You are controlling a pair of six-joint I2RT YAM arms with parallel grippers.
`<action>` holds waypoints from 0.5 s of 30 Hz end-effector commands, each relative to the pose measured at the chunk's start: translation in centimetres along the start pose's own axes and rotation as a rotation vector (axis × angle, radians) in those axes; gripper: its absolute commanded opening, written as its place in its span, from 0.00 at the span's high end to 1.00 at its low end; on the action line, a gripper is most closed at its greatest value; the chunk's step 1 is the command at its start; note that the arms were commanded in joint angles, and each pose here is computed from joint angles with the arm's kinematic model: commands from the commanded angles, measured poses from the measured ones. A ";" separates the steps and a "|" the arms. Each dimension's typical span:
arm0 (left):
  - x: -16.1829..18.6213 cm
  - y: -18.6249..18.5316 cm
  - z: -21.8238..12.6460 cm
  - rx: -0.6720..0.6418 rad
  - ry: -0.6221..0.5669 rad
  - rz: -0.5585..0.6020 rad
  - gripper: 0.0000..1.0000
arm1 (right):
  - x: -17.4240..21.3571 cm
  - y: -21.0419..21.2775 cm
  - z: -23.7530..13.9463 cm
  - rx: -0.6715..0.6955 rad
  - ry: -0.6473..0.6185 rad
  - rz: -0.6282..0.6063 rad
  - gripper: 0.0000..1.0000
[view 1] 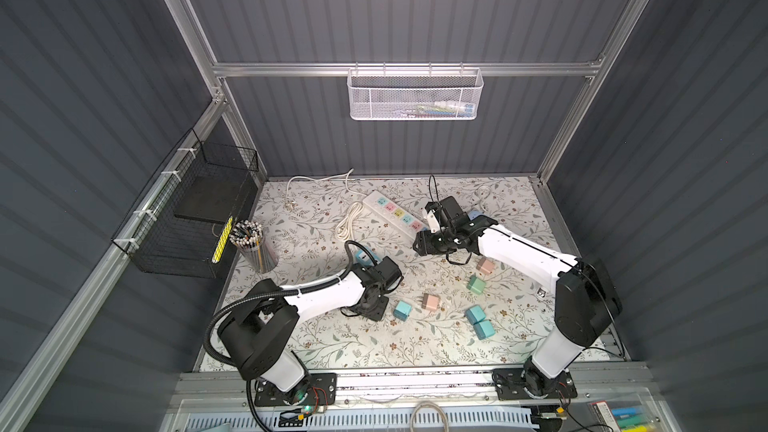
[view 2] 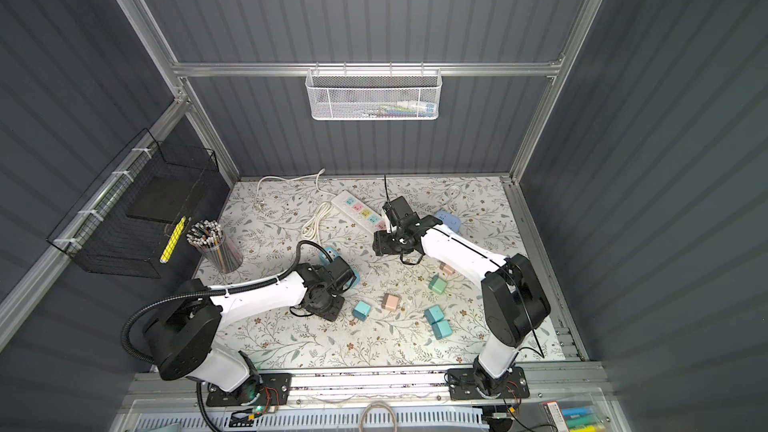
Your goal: Insert the plug
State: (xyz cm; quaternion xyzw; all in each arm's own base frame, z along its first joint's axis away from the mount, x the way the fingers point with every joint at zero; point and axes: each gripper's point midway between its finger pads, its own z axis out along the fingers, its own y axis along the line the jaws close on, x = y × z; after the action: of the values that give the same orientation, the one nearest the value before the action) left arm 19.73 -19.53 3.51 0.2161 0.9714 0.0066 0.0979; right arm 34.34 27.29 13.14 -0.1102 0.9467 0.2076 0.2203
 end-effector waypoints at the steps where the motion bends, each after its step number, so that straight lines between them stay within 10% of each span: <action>1: -4.5 0.4 -4.2 0.002 -0.272 -0.013 0.85 | -0.5 1.1 -1.9 -0.047 -0.015 -0.020 0.38; 9: -12.7 0.3 -13.2 0.010 -0.917 0.103 0.90 | -2.6 4.7 -6.0 -0.207 -0.065 -0.097 0.43; 15: -14.8 -1.7 -14.4 0.015 -1.090 0.265 0.93 | -3.2 7.5 -8.8 -0.337 -0.074 -0.193 0.54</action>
State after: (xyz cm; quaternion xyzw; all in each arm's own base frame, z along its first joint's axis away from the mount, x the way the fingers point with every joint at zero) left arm 28.36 -24.69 16.36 0.2757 0.8130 -0.0874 0.5054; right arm 32.86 29.95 22.82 -0.1930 0.8910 0.3198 0.2580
